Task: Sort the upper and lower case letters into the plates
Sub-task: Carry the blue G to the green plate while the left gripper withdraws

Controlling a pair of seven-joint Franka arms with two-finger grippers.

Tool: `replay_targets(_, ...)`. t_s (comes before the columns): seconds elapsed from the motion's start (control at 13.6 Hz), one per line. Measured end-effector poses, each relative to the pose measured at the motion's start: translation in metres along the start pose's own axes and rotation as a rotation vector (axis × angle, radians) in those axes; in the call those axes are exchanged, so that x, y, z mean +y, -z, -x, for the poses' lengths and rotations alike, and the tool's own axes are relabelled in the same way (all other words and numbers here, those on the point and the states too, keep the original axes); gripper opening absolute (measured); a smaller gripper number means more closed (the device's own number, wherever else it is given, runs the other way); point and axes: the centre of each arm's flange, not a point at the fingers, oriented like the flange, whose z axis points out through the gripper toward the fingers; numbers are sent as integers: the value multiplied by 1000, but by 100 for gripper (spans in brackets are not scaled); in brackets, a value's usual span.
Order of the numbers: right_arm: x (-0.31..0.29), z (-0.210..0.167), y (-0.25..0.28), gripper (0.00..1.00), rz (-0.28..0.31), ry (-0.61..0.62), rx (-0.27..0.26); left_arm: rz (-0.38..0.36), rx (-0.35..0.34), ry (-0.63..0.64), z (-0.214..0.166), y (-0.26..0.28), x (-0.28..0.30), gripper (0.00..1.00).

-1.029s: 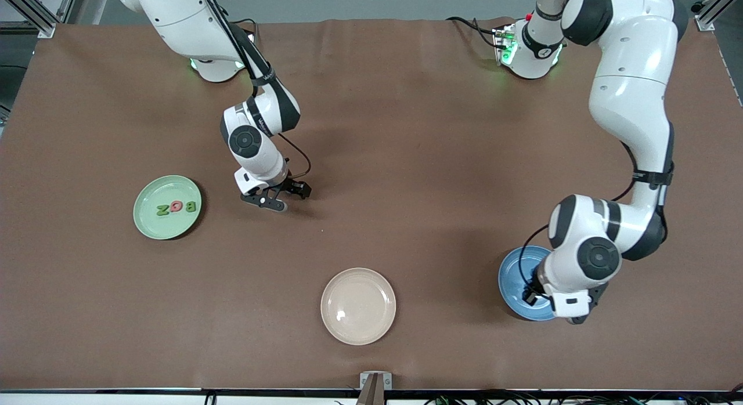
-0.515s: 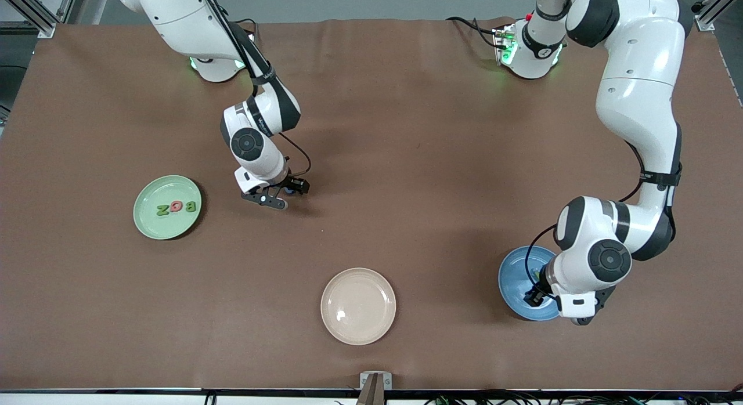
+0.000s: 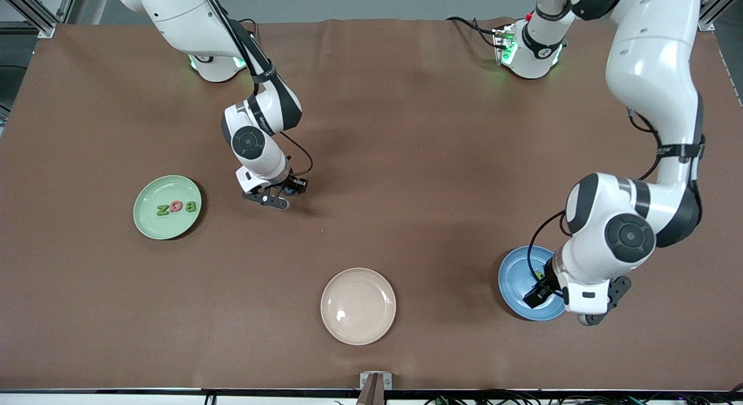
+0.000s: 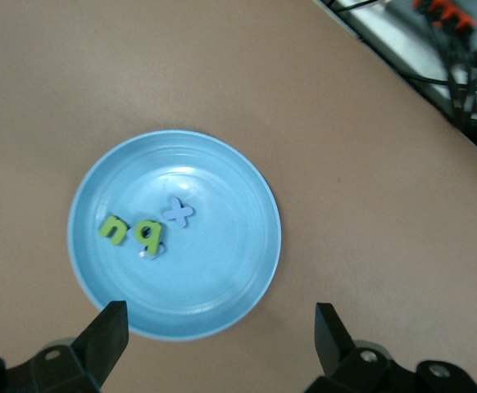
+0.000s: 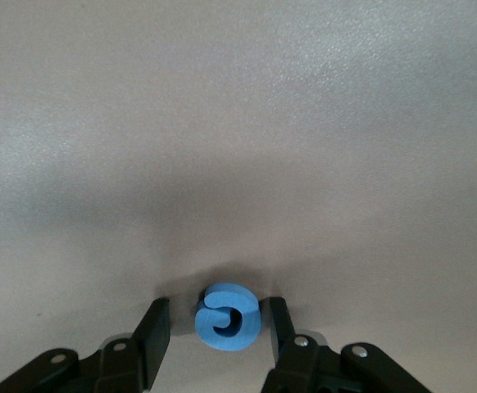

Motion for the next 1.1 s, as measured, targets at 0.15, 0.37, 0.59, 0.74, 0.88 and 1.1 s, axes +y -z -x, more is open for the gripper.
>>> replay_targets(0.15,-1,0,1,49,-2,-1,2,-8,1,-62,4,31,-2,100)
replay_targets(0.37,-1,-1,3,35,-5,-3,3,-31,1,-174,6,72,-13,100)
replay_targets(0.59,1,-3,4,34,-4,-7,4,-56,-1,-293,6,115,-29,100)
replay_targets(0.74,2,-7,16,34,-1,-14,-2,-71,0,-343,5,146,-44,100)
replay_targets(0.88,15,-22,63,34,27,-45,-65,-87,-1,-404,2,179,-64,100)
replay_targets(1.1,86,-66,174,34,14,-8,-151,-110,-9,-478,0,223,-96,100)
